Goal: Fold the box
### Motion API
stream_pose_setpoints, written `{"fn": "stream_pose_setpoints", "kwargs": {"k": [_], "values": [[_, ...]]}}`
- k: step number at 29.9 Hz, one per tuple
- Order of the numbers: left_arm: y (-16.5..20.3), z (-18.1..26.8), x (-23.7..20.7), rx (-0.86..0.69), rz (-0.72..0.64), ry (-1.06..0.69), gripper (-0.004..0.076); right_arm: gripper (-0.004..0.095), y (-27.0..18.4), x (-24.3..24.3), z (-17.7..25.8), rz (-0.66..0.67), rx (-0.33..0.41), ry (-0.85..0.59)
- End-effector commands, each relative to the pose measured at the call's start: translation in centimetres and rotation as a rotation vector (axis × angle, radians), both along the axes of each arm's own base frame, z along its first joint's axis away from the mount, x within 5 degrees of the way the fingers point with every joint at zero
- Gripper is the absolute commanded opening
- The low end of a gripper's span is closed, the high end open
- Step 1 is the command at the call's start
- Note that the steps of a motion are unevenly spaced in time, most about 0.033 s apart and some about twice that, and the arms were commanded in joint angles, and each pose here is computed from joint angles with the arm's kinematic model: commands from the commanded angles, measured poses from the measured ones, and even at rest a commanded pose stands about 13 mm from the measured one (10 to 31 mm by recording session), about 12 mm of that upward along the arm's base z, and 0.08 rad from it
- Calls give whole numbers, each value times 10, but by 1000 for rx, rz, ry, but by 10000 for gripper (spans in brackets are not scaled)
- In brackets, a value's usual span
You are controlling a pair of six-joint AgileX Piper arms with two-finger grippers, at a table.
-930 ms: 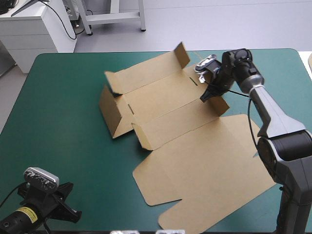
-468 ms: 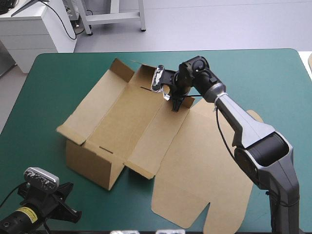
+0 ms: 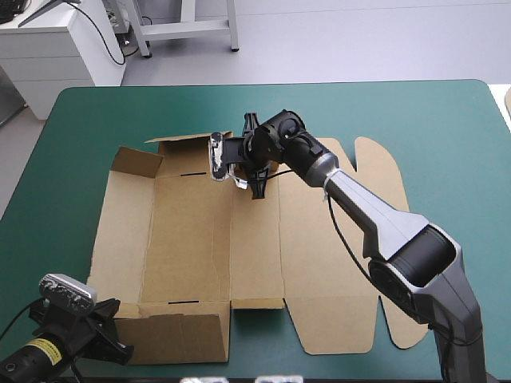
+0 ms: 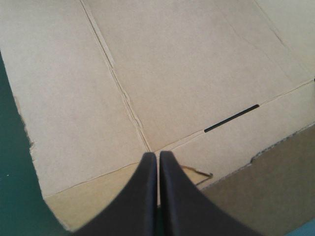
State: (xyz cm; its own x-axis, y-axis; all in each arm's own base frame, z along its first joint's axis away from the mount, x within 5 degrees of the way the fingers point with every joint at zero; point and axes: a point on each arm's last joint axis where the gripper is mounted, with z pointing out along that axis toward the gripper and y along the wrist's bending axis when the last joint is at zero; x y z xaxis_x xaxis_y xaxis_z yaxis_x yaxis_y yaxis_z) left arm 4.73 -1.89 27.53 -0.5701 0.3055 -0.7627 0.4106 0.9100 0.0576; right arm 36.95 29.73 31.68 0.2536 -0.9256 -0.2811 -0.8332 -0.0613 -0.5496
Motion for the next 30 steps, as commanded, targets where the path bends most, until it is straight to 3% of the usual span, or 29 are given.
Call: {"fn": "stream_pose_setpoints", "kwargs": {"k": [1,7,12,15,19,21,26,30], "values": [[-2,10,3,-33,-1,-62,-8,-16,-9,-7,42,-20,86,-97],[-2,10,3,-33,-1,-62,-8,-15,-11,-8,39,-58,75,-51],[-2,10,3,-33,-1,-62,-8,-5,-11,-8,39,-155,141,-7],[-2,10,3,-33,-1,-62,-8,75,-13,-4,41,-260,192,-10],[-2,10,3,-33,-1,-62,-8,216,-17,-2,42,-276,161,-41],[-2,10,3,-33,-1,-62,-8,234,-18,-3,44,-277,154,-53],[-2,10,3,-33,-1,-62,-8,224,-25,-5,53,-285,125,-90],[-2,10,3,-33,-1,-62,-8,114,-41,-6,71,-389,145,-150]]}}
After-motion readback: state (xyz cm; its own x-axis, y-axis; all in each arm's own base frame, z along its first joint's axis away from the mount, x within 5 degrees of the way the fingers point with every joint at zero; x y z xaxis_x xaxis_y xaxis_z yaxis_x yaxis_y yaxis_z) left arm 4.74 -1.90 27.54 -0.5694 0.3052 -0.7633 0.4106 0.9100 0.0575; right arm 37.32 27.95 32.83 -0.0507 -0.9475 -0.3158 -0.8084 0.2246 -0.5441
